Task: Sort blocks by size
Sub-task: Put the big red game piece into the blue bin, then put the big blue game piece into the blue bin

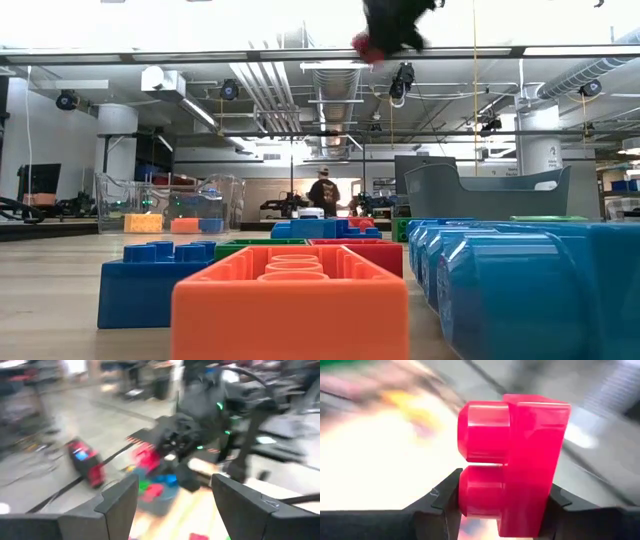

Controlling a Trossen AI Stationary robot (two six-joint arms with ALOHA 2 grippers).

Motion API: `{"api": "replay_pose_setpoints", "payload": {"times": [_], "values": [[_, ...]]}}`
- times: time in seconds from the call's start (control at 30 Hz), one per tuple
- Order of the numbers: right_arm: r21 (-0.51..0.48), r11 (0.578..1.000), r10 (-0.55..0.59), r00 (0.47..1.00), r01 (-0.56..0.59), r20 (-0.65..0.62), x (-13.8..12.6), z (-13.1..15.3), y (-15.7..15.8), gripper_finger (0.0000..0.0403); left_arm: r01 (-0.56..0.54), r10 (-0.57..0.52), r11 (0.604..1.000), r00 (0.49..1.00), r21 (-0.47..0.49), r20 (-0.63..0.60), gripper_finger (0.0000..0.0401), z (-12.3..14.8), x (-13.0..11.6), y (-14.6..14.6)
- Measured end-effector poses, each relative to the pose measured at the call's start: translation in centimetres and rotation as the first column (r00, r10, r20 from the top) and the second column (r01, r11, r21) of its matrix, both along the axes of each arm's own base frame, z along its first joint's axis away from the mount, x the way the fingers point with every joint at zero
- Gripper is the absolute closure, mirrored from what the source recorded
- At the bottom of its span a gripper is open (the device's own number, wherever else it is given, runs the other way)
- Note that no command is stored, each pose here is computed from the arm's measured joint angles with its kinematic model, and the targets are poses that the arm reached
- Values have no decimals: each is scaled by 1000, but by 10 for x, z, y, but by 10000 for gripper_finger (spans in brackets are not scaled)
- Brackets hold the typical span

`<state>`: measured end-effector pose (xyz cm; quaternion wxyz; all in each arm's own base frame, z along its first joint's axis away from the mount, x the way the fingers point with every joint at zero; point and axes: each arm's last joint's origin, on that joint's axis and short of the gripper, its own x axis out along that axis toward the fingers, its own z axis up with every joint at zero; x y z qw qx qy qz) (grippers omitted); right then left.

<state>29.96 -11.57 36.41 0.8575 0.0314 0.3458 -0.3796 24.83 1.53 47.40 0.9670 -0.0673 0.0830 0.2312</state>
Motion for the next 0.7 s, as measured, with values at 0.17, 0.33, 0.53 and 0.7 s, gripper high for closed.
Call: {"api": "replay_pose_setpoints", "payload": {"times": [0.17, 0.33, 0.53, 0.7], "values": [[14, 904, -391, 841, 427, -374, -39, -48, -47, 245, -50, 51, 998, 999, -31, 11, 163, 9, -7, 0], [156, 797, -445, 742, 583, -501, -58, -87, -78, 196, -55, 55, 998, 998, -18, -13, 163, 6, -2, 1], [239, 765, -432, 752, 597, -497, -57, -98, -89, 68, -58, 57, 998, 997, -16, -52, 163, 1, 0, 2], [269, 775, -443, 795, 572, -414, -55, -88, -87, 29, -69, 64, 997, 991, -40, -114, 163, -7, 2, 2]]}}
